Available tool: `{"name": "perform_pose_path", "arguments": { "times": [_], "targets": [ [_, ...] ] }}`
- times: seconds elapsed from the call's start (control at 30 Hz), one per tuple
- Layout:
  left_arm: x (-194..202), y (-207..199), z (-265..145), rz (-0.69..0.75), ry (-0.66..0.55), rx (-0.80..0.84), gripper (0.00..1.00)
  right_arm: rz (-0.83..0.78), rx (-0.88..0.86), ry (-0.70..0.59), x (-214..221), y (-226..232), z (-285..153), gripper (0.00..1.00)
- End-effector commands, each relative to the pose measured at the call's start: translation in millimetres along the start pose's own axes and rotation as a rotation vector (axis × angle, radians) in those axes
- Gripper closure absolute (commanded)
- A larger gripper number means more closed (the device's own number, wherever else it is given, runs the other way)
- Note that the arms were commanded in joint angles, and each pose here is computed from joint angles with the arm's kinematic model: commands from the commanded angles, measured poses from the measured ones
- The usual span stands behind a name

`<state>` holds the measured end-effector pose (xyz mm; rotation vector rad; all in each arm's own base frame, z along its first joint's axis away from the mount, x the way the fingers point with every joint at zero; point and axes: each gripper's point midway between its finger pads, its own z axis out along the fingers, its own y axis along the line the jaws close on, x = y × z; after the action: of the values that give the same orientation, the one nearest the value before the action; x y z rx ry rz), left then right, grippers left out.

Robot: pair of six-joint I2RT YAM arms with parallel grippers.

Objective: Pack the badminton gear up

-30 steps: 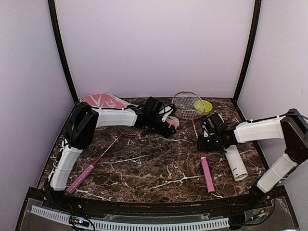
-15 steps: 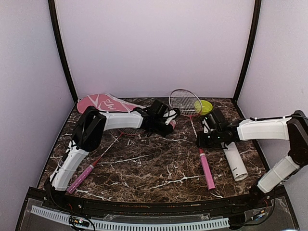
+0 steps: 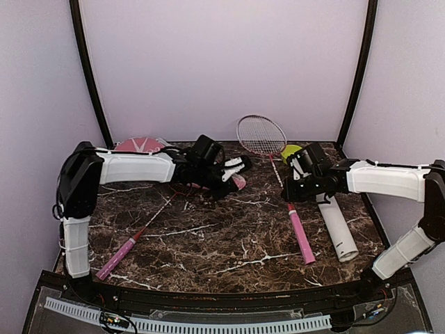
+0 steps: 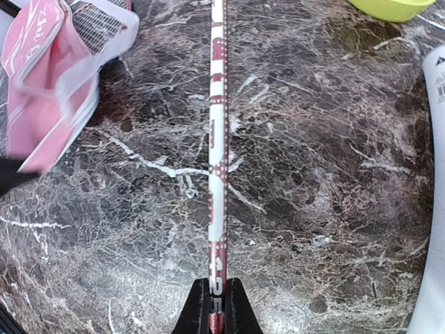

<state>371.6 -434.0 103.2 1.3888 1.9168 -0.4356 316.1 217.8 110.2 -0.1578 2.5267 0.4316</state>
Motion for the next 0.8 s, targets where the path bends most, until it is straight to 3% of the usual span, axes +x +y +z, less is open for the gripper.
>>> {"name": "perform_pose_path", "arguments": {
  "times": [0.0,0.2,0.3,0.33,0.43,0.53,0.63,0.77],
  "targets": [
    [7.3,-74.8,-54.4,0.156,0.001,0.160,1.00,-0.079,-0.068,-0.044,-19.0,16.5,-19.9,1.00],
    [79.2,-154.9,-93.1,0.196,0.196,0.218,1.00,-0.121,-0.089,-0.019,-10.5,17.8,-21.4,1.00],
    [104.3,-188.9,-111.1,0.180,0.269,0.236,0.95,-0.126,-0.112,-0.012,-5.1,20.2,-19.5,1.00],
    [107.7,-196.7,-117.4,0.162,0.277,0.242,0.90,-0.127,-0.120,-0.007,-3.1,21.3,-18.5,1.00],
    [107.0,-212.6,-132.7,0.075,0.263,0.253,0.63,-0.129,-0.141,0.012,2.7,24.3,-13.5,1.00],
    [88.8,-207.6,-146.9,-0.043,0.189,0.218,0.46,-0.136,-0.149,0.023,6.6,27.0,-11.7,1.00],
    [50.3,-186.8,-159.9,-0.165,0.026,0.119,0.33,-0.141,-0.149,0.021,10.1,27.2,-12.6,1.00],
    [22.0,-127.7,-157.8,-0.482,-0.066,-0.037,0.33,-0.136,-0.156,0.017,15.2,26.0,-13.3,1.00]
  ]
}}
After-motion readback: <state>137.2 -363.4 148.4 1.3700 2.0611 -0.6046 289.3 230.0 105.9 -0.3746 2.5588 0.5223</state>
